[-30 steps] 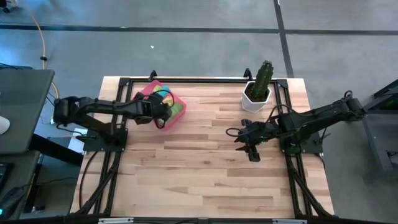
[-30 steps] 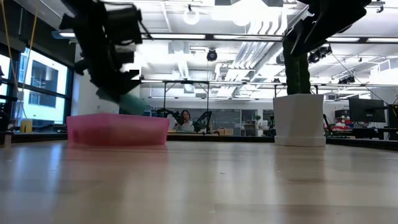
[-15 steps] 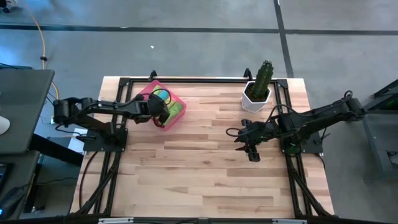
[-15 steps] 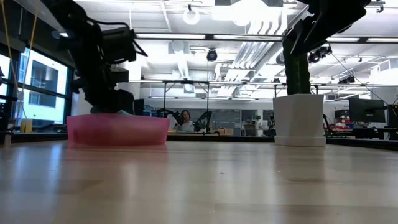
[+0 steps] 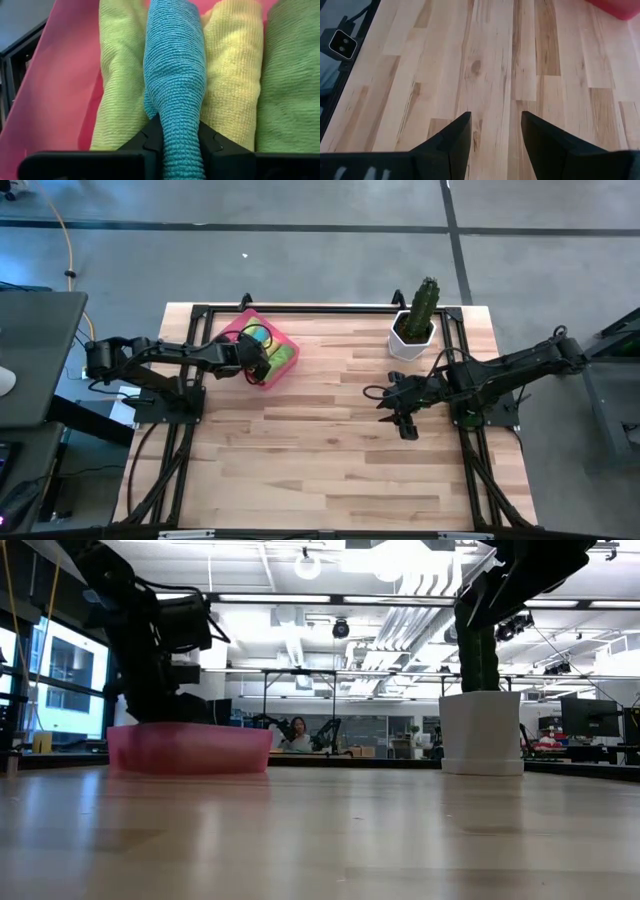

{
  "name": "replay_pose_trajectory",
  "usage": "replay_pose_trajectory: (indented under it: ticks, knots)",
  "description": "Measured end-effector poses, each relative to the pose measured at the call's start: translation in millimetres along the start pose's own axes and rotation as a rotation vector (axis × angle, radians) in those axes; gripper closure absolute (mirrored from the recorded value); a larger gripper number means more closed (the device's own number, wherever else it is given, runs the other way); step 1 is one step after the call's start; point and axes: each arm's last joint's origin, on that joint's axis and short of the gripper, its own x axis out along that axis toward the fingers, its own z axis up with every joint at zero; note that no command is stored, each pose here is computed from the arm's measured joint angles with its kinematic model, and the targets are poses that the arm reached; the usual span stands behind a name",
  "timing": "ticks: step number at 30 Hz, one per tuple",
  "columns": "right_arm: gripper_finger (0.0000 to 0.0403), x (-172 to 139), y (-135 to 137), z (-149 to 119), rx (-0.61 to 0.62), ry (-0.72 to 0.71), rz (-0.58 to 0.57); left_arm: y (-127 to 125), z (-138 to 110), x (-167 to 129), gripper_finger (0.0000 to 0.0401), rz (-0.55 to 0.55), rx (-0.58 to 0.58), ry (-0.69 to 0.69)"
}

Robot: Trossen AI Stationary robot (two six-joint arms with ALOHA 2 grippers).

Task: Roll microfiber towels into tight, uniform cylinder then place into a basket
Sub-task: Put the rolled blue microfiber cloth into the pink bin, then return to Home Position

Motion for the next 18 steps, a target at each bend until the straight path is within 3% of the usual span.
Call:
replay_pose_trajectory:
  ticks: [13,18]
  knots:
    - [0.0238,0.0,0.0,0.0,0.019,0.000,0.000,-1.8,2.4,-0.3,0.0218,-0.029,-0.045,-0.014]
    - [0.0238,0.0,0.0,0.0,0.023,0.000,0.000,-3.4,18.1,-10.2,0.0191,-0.037,-0.057,-0.022]
